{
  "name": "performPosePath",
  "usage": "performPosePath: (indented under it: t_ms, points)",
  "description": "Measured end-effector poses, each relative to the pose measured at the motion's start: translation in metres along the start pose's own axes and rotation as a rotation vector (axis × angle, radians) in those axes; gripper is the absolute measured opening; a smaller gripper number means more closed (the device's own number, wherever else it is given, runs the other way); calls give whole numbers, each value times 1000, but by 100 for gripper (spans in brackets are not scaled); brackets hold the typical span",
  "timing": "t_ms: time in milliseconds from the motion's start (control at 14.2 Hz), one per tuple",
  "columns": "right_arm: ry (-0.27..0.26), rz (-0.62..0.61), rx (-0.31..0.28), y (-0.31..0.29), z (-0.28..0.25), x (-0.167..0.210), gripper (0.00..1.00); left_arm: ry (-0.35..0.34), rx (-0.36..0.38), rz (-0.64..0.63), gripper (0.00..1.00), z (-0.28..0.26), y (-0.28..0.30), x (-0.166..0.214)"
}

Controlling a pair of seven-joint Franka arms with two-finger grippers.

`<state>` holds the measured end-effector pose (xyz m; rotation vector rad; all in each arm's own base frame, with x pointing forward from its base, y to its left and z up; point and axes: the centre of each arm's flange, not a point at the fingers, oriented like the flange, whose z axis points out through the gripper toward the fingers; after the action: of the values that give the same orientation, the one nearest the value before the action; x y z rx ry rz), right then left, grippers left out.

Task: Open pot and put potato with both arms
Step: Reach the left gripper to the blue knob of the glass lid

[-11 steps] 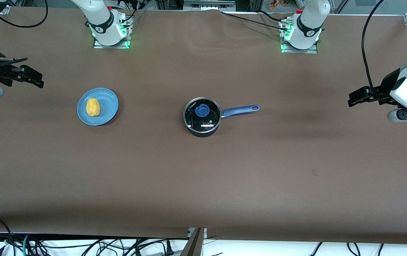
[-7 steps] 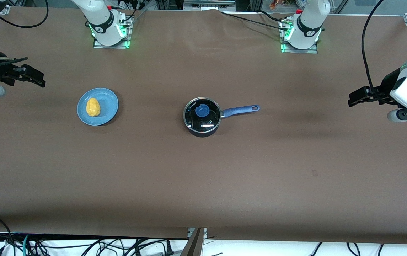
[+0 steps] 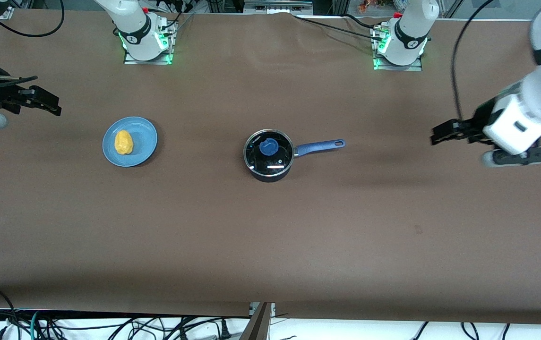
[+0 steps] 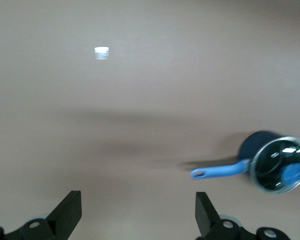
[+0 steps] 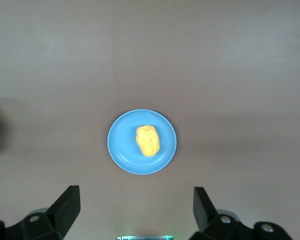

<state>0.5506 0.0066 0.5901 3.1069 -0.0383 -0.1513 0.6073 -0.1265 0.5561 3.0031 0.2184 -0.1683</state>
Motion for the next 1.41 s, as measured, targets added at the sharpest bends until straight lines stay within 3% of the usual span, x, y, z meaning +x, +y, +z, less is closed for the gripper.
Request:
performPosePath:
  t_ms: [211, 352, 703, 1406]
  points:
    - [-15, 0, 0, 1, 2, -1, 100, 10, -43, -58, 100, 59, 104, -10]
    - [-68, 2, -2, 2, 11, -4, 100, 16, -62, -89, 100, 107, 162, -18]
    - [-139, -23, -2, 3, 41, 1, 100, 92, -1, -211, 100, 217, 272, -65]
    - [-110, -27, -1, 4, 43, 5, 100, 110, 62, -289, 100, 301, 320, -108]
